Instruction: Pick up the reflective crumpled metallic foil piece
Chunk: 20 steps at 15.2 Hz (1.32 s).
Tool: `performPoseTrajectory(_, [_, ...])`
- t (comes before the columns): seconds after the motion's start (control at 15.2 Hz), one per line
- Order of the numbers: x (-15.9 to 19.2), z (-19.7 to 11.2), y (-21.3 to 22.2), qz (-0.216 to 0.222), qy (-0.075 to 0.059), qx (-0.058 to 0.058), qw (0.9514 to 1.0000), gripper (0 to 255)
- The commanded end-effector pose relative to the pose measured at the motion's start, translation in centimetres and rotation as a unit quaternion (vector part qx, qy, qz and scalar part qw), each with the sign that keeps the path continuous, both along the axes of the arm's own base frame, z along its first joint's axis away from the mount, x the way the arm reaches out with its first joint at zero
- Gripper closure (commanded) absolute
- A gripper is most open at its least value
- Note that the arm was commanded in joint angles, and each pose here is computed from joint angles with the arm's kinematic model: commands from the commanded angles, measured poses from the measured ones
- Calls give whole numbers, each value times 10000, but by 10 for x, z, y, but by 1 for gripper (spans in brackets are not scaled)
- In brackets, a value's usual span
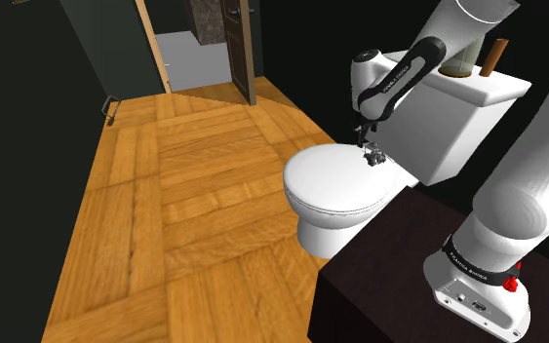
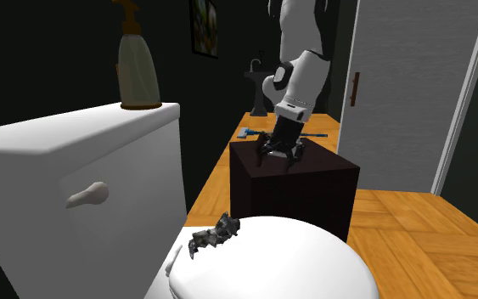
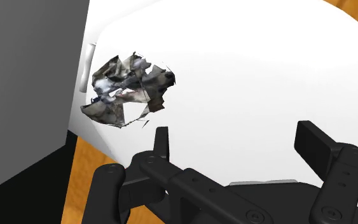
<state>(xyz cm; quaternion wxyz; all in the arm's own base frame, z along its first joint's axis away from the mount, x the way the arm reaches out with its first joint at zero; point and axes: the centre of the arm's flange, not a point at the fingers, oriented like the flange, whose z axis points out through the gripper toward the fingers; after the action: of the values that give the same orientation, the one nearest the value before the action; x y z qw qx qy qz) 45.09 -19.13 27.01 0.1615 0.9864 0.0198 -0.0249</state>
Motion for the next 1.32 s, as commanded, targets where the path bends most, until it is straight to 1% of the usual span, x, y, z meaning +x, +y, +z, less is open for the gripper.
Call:
performPoseTrajectory(0.0, [9,-19,-10,-18,40,-95,9999,0])
performPoseTrajectory(0.4, [30,-79,-54,-88,159,-376,9991,0])
performPoseTrajectory(0.86, [52,-146,-111,-170,298,-703,9969,0])
performPoseTrajectory(0.92, [52,-146,-111,-170,298,-703,9969,0])
performPoseTrajectory(1.25, [52,-173,-111,-170,298,-703,9969,0])
